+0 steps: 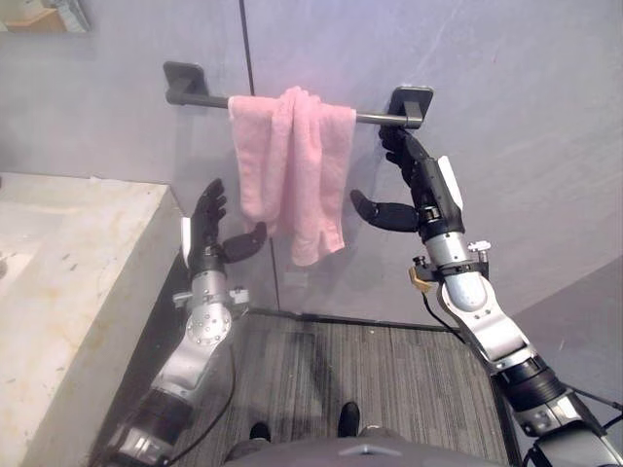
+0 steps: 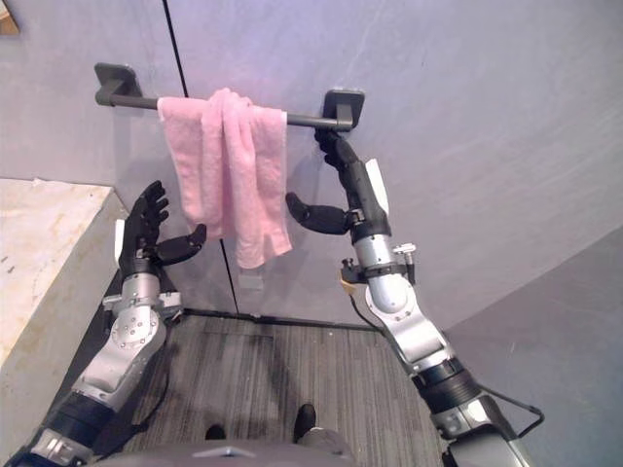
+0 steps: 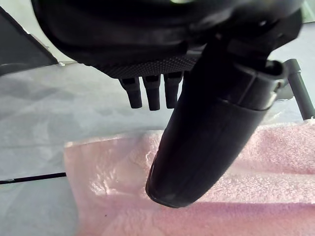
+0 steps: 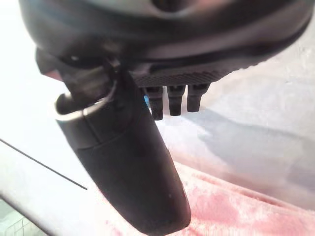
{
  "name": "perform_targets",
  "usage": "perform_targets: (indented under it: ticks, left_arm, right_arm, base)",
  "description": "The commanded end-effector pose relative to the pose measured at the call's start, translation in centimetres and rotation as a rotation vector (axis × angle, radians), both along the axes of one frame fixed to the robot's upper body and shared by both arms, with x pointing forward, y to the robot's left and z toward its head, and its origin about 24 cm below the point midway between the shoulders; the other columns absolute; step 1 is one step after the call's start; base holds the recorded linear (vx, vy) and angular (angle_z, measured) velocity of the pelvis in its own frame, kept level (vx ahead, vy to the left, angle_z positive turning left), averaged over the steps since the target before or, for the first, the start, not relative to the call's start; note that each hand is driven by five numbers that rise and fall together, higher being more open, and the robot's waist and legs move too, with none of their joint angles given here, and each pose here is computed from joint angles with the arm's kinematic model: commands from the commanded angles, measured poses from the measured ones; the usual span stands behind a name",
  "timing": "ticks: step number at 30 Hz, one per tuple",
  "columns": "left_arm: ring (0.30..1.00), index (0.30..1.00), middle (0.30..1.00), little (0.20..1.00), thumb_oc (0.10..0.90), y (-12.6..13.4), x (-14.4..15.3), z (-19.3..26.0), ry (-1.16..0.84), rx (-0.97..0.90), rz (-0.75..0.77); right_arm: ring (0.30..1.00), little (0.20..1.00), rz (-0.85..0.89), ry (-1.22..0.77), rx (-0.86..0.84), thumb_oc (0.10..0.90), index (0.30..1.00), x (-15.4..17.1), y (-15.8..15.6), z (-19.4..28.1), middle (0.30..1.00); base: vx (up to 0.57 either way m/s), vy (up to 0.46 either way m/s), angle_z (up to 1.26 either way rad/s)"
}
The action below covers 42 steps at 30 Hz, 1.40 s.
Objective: Organize the bathroom.
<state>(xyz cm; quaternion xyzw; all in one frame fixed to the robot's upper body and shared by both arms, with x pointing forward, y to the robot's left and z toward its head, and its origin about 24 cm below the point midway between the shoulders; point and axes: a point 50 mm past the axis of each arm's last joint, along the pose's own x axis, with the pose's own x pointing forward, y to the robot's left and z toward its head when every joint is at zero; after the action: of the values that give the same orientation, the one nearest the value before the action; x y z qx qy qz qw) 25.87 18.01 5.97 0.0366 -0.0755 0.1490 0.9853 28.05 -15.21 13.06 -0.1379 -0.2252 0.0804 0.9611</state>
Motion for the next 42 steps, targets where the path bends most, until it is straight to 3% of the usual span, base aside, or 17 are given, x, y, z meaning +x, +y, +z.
perform_targets:
  ticks: [1, 5, 19, 22, 23, 24, 25, 42]
  left_arm:
    - [0.900, 0.900, 0.900, 0.900, 0.800, -1.8, 1.3, 4.0, -0.210, 0.021, -0.098]
    - [0.900, 0.900, 0.900, 0.900, 0.800, -1.8, 1.3, 3.7, -0.201, 0.027, -0.104]
    - [0.900, 0.900, 0.900, 0.900, 0.800, -1.8, 1.1, 3.3, -0.180, 0.035, -0.105]
    - [0.900, 0.900, 0.900, 0.900, 0.800, -1.7, 1.1, 3.3, -0.181, 0.035, -0.101]
    - [0.900, 0.900, 0.900, 0.900, 0.800, -1.7, 1.1, 3.3, -0.181, 0.034, -0.101]
    - [0.900, 0.900, 0.900, 0.900, 0.800, -1.7, 1.1, 3.3, -0.182, 0.035, -0.100]
    - [0.900, 0.900, 0.900, 0.900, 0.800, -1.7, 1.2, 3.3, -0.182, 0.036, -0.099]
    - [0.900, 0.900, 0.900, 0.900, 0.800, -1.3, 1.0, 2.9, -0.165, 0.033, -0.094]
  right_arm:
    - [0.900, 0.900, 0.206, -0.209, 0.077, 0.800, 0.900, 0.5, 1.4, 6.6, 0.900]
    - [0.900, 0.900, 0.233, -0.143, 0.108, 0.800, 0.900, 1.2, 1.1, 6.6, 0.900]
    - [0.900, 0.900, 0.057, -0.204, 0.156, 0.800, 0.900, 2.2, -1.0, 7.5, 0.900]
    - [0.733, 0.733, 0.057, -0.201, 0.159, 0.689, 0.733, 2.3, -1.0, 7.4, 0.733]
    - [0.585, 0.585, 0.054, -0.202, 0.159, 0.590, 0.585, 2.3, -1.0, 7.4, 0.585]
    - [0.479, 0.479, 0.051, -0.205, 0.159, 0.519, 0.479, 2.4, -1.0, 7.4, 0.479]
    - [0.300, 0.300, 0.052, -0.207, 0.162, 0.400, 0.300, 2.4, -0.9, 7.4, 0.300]
    - [0.300, 0.300, 0.024, -0.151, 0.198, 0.400, 0.300, 2.7, -2.0, 5.7, 0.300]
  base:
    - [0.00, 0.000, 0.00]
    - [0.00, 0.000, 0.00]
    - [0.01, 0.000, 0.03]
    - [0.00, 0.000, 0.00]
    - [0.00, 0.000, 0.00]
    - [0.00, 0.000, 0.00]
    - [0.00, 0.000, 0.00]
    - [0.00, 0.000, 0.00]
